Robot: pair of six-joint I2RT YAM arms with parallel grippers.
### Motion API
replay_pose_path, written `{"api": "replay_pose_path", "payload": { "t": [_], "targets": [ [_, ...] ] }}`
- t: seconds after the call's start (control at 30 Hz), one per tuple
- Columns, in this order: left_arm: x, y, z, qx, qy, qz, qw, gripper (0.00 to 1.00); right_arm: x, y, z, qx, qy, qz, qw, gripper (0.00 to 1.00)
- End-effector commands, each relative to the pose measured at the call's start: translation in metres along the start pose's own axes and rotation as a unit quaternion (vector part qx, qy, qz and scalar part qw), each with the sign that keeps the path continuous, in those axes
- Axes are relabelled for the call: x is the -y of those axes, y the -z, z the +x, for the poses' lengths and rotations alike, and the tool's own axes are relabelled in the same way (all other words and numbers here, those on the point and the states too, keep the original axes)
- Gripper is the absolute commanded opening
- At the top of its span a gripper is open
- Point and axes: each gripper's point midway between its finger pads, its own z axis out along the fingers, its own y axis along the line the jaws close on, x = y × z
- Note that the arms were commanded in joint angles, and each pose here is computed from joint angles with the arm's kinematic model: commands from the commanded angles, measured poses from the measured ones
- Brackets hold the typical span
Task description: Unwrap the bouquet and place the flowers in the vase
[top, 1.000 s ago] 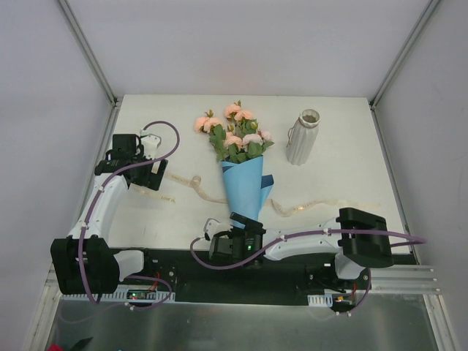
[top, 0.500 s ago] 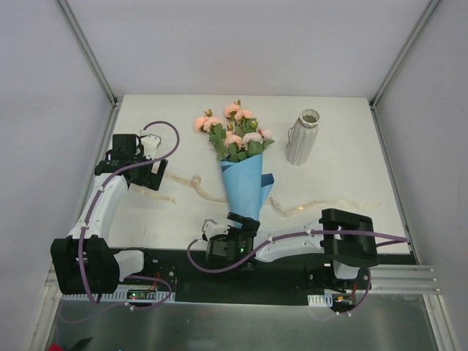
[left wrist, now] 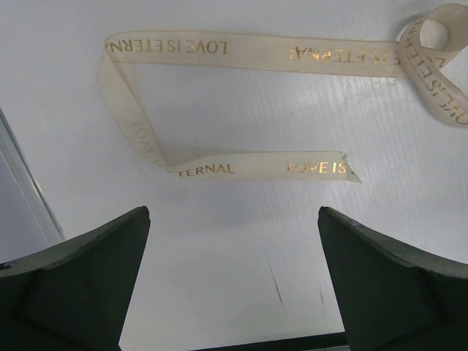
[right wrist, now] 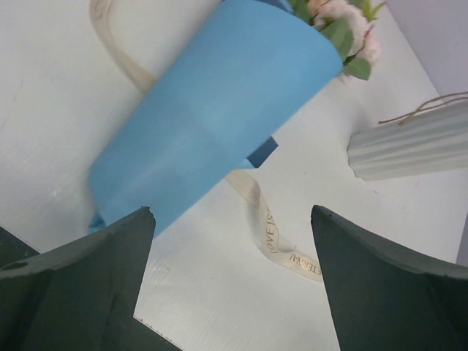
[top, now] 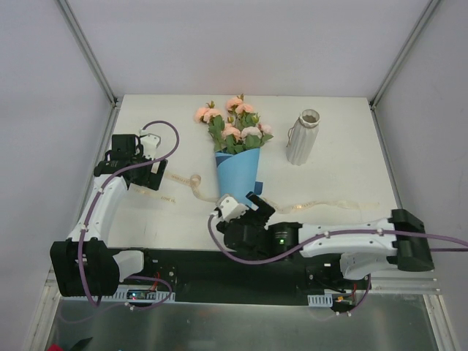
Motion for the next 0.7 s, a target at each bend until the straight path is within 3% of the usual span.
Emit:
{"api": "replay_pose_path", "payload": {
  "t": [0.0,0.17,0.33,0.47,0.67],
  "targets": [
    [0.003,0.011,-0.016,0.031,-0.002,0.005,1.000,0.99,0.044,0.026,-0.013,0.048,-0.111,0.037,0.992,0.91],
    [0.004,0.015,-0.025,0.041,0.000,0.010,0.999,0.99,0.043,0.031,0.020,0.013,-0.121,0.031,0.992,0.93],
    [0.011,0.017,-0.025,0.044,-0.007,0.019,0.999,0.99,-0.005,0.022,0.014,-0.011,-0.053,-0.055,0.997,1.00],
    [0.013,0.013,-0.020,0.034,-0.007,0.019,0.999,0.99,-0.054,0.011,0.011,-0.038,0.023,-0.137,0.990,0.96],
    [0.011,0.011,-0.014,0.020,-0.016,0.014,1.000,0.99,-0.079,-0.011,0.013,-0.062,0.061,-0.154,0.984,0.96]
  ]
}}
